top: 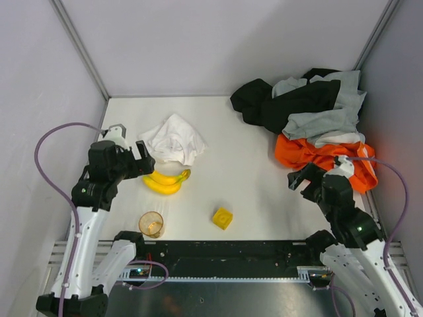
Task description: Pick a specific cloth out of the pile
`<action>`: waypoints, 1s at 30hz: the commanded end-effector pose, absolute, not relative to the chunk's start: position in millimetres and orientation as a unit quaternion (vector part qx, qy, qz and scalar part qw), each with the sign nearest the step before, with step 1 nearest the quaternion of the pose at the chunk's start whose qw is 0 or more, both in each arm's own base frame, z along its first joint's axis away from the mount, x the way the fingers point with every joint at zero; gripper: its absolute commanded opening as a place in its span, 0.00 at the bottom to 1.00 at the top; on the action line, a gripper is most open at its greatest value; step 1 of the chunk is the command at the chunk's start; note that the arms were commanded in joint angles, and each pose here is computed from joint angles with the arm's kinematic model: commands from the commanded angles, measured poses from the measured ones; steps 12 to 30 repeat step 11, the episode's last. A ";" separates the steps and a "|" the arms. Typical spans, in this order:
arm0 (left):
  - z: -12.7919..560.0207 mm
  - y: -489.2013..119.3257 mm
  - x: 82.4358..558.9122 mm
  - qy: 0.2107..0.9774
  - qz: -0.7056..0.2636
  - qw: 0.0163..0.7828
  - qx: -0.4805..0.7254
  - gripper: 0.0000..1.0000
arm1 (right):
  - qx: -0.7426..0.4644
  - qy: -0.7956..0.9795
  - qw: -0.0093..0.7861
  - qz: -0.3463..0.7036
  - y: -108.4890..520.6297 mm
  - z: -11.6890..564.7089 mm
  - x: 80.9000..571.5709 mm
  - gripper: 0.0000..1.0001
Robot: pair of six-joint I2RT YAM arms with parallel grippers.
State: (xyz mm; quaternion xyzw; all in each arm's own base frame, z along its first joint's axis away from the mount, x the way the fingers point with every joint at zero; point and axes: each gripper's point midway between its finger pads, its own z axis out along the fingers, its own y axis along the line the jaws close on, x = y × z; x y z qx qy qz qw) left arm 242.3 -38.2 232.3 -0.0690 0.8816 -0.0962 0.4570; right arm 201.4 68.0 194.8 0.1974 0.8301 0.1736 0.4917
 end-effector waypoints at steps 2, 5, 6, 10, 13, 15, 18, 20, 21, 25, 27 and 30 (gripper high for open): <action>270.2 -44.0 238.4 0.842 -0.125 0.520 -0.068 1.00 | 0.214 0.777 0.568 0.165 42.8 239.8 195.7 0.99; 284.5 -45.2 234.7 0.824 -0.136 0.546 -0.071 1.00 | 0.220 0.755 0.593 0.173 35.7 252.8 189.5 0.99; 287.7 -46.9 233.6 0.818 -0.142 0.553 -0.068 1.00 | 0.222 0.748 0.600 0.177 33.5 256.7 186.9 0.99; 296.4 -53.5 231.2 0.797 -0.161 0.581 -0.047 1.00 | 0.231 0.727 0.621 0.180 24.6 265.9 179.8 0.99; 298.8 -52.8 230.8 0.791 -0.161 0.589 -0.049 1.00 | 0.239 0.721 0.625 0.182 22.1 267.8 178.6 1.00; 298.8 -52.8 230.8 0.791 -0.161 0.589 -0.049 1.00 | 0.239 0.721 0.625 0.182 22.1 267.8 178.6 1.00; 298.8 -52.8 230.8 0.791 -0.161 0.589 -0.049 1.00 | 0.239 0.721 0.625 0.182 22.1 267.8 178.6 1.00; 298.8 -52.8 230.8 0.791 -0.161 0.589 -0.049 1.00 | 0.239 0.721 0.625 0.182 22.1 267.8 178.6 1.00; 298.8 -52.8 230.8 0.791 -0.161 0.589 -0.049 1.00 | 0.239 0.721 0.625 0.182 22.1 267.8 178.6 1.00; 298.8 -52.8 230.8 0.791 -0.161 0.589 -0.049 1.00 | 0.239 0.721 0.625 0.182 22.1 267.8 178.6 1.00; 298.8 -52.8 230.8 0.791 -0.161 0.589 -0.049 1.00 | 0.239 0.721 0.625 0.182 22.1 267.8 178.6 1.00; 298.8 -52.8 230.8 0.791 -0.161 0.589 -0.049 1.00 | 0.239 0.721 0.625 0.182 22.1 267.8 178.6 1.00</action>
